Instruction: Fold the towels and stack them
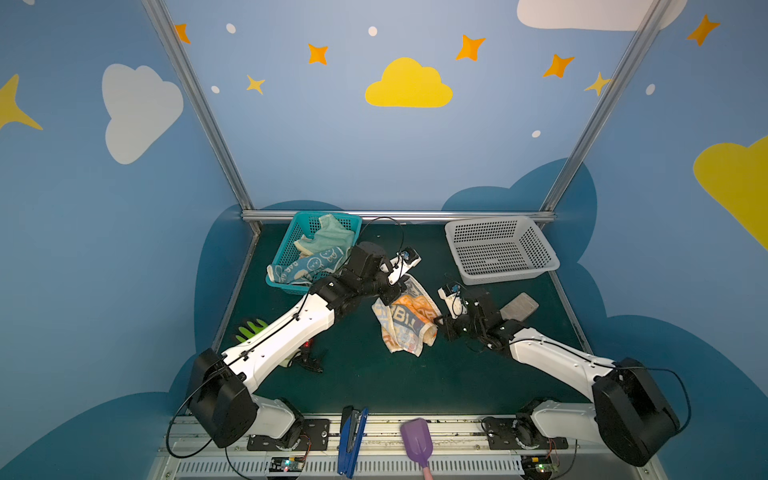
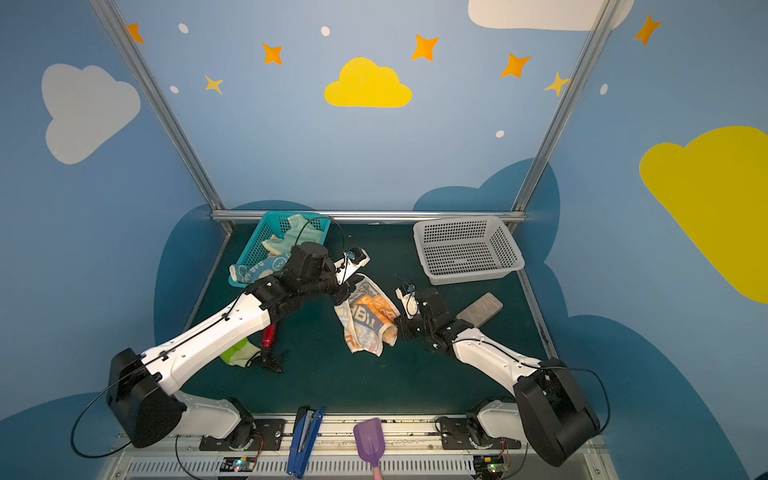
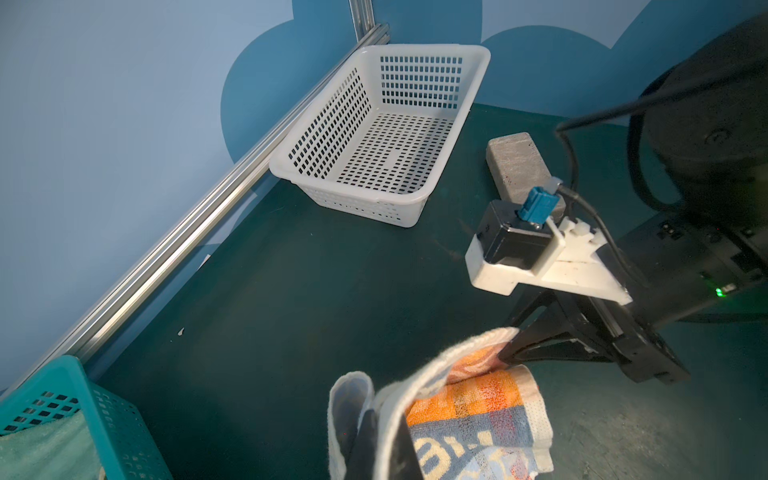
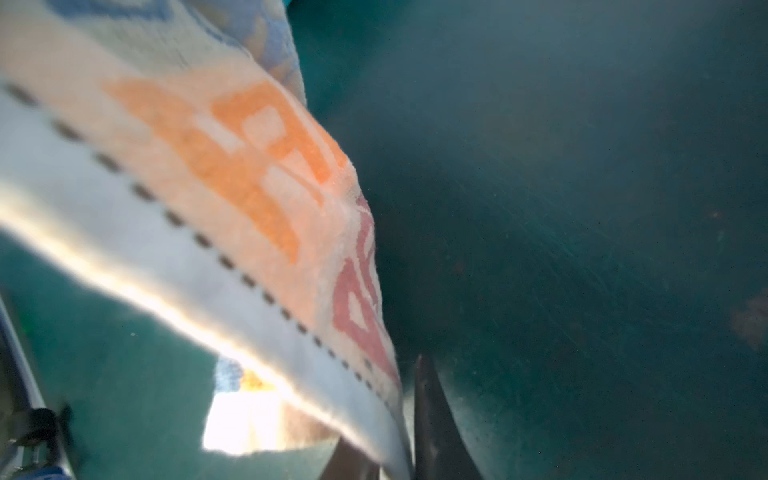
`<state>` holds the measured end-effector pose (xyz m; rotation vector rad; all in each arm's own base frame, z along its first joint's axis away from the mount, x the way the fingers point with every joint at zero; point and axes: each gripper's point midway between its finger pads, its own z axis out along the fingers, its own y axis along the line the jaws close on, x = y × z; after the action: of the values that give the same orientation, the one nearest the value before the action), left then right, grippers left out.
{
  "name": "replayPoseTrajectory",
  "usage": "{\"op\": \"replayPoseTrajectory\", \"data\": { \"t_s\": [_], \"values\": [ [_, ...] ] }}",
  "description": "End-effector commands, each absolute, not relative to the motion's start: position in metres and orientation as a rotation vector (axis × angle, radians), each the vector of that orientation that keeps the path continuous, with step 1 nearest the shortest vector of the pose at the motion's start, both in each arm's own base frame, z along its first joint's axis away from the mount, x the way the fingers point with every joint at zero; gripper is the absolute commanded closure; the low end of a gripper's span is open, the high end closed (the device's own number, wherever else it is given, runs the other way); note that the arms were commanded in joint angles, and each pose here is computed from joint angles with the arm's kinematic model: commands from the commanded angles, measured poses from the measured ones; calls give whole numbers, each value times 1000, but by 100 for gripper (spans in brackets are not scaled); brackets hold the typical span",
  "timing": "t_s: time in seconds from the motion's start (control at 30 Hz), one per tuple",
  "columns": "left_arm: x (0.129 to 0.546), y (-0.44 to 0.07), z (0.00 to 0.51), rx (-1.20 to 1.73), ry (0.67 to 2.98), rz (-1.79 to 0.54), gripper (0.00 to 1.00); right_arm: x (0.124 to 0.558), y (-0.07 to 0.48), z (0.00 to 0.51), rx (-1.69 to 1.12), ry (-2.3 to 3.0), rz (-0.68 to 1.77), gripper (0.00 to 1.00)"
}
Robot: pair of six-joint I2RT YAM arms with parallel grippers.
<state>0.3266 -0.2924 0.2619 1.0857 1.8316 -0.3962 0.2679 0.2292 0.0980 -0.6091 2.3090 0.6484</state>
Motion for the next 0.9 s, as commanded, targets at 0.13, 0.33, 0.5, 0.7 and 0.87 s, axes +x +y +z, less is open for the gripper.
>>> {"op": "replayPoseTrajectory", "data": {
  "t_s": [0.13, 0.33, 0.5, 0.7, 0.87],
  "values": [
    [337, -282, 277, 963, 1839, -373, 96, 276, 228, 118, -620, 2261, 626, 100],
    [358, -274, 295, 817, 1891, -323, 96, 308, 222, 179, -616, 2149, 475, 100],
    [371, -270, 332, 745, 1877, -288, 96, 329, 211, 245, -647, 2034, 360, 100],
    [363, -261, 376, 695, 1835, -305, 96, 337, 206, 316, -675, 1833, 314, 100],
    [349, -238, 408, 607, 1802, -286, 96, 330, 191, 356, -715, 1732, 227, 100]
  ]
}}
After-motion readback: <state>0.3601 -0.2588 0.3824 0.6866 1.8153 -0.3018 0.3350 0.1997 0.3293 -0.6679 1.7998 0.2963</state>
